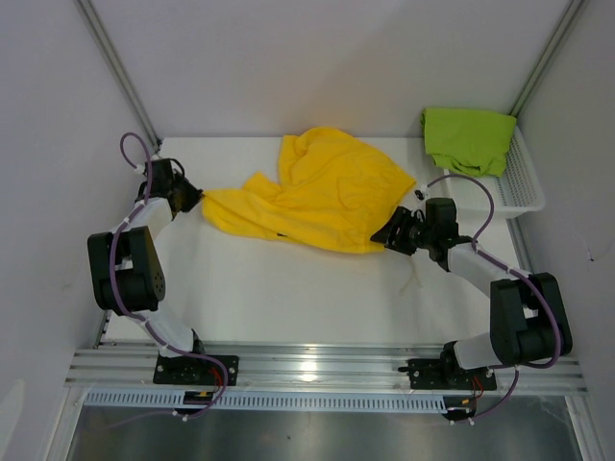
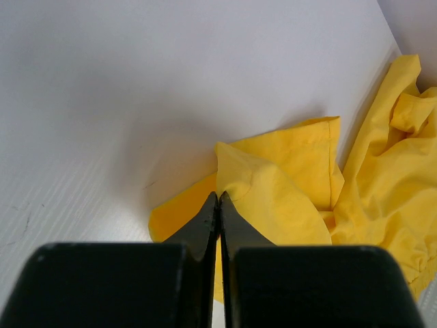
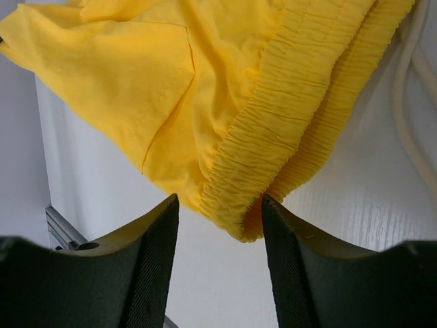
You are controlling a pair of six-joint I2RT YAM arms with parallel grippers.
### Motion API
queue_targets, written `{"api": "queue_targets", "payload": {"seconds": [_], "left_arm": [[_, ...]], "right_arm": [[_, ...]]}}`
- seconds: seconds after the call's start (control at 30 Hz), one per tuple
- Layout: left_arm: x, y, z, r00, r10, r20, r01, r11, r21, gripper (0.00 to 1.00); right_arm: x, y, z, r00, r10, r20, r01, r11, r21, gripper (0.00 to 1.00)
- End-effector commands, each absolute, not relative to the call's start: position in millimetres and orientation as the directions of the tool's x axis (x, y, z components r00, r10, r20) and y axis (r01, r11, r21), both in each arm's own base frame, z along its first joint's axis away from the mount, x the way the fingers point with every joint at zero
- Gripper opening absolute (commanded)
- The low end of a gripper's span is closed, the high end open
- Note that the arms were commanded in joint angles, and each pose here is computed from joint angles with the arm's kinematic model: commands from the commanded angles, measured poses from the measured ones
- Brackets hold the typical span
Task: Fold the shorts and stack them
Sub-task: Flatten the shorts out
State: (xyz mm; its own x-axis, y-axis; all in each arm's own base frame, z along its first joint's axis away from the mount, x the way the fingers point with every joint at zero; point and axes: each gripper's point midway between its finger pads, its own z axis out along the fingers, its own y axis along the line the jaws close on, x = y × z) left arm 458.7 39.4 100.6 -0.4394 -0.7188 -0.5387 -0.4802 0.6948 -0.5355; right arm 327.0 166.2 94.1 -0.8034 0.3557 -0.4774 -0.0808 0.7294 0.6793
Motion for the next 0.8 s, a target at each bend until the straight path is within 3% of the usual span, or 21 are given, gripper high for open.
{"api": "queue_targets", "payload": {"seconds": [0.0, 0.17, 0.33, 0.5, 0.77], "left_arm": [[472, 44, 121, -0.407, -0.703, -0.584, -0.43, 0.711, -0.556, 0.0], [472, 44, 120, -0.408, -0.702, -0.584, -0.429, 0.712, -0.556, 0.0], [472, 43, 119, -0.411, -0.702, -0.581, -0.429, 0.711, -0.557, 0.0], [470, 43, 119, -0.414, -0.703, -0.578, -0.431, 0.711, -0.555, 0.0], [459, 47, 127, -0.391, -0.706, -0.59, -0.432, 0.707, -0.56, 0.0]], "right_arm": [[323, 170, 97, -0.809, 0.363, -0.462, -0.077, 0.714, 0.695, 0.53], [319, 182, 98, -0.834, 0.348, -0.429, -0.09, 0.68, 0.728, 0.43], [319, 190, 95, -0.85, 0.338, -0.405, -0.105, 0.644, 0.758, 0.27], [321, 203, 99, -0.875, 0.335, -0.348, -0.105, 0.572, 0.814, 0.0], [300, 201, 119, -0.883, 0.328, -0.337, -0.108, 0.556, 0.824, 0.0]]}}
